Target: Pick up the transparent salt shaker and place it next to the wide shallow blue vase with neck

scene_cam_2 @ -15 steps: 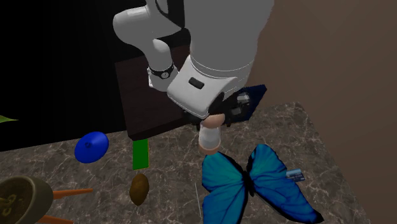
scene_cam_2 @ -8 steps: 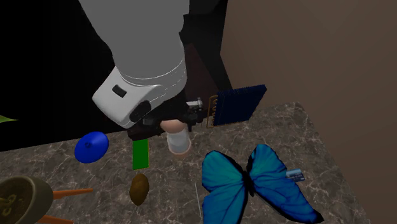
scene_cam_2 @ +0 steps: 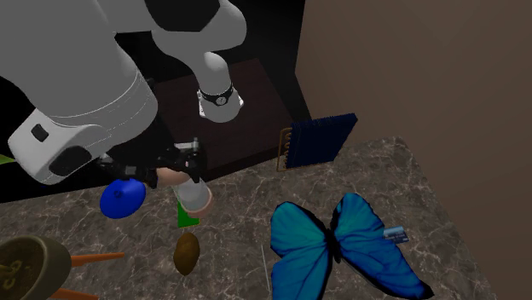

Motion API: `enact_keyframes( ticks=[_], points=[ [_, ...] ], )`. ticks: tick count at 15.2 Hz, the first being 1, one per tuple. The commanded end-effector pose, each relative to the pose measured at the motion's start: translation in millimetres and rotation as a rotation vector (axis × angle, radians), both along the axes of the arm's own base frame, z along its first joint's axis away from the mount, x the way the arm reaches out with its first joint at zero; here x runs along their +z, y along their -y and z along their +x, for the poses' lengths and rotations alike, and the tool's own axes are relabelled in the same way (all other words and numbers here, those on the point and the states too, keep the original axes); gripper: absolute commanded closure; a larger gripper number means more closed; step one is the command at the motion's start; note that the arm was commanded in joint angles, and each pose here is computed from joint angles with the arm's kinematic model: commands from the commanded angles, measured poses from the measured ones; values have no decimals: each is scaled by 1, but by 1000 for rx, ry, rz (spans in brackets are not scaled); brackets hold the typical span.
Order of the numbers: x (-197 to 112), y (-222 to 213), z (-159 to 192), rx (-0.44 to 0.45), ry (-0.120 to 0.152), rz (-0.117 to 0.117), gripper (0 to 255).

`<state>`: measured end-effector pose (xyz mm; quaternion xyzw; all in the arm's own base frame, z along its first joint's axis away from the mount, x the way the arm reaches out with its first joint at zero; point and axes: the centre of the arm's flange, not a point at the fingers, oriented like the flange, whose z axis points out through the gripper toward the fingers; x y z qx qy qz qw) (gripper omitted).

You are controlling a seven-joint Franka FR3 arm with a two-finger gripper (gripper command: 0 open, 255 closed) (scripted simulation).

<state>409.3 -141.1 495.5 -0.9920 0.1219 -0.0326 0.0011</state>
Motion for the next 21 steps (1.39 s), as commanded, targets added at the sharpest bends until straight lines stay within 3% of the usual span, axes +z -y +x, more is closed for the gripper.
enact_keyframes(
  ticks=[1, 13, 21],
  points=[
    [0, 27, -6, 1, 0, 0, 255],
    [0, 181, -42, 1, 0, 0, 255],
    [-37, 188, -43, 1, 0, 0, 255]
  ],
)
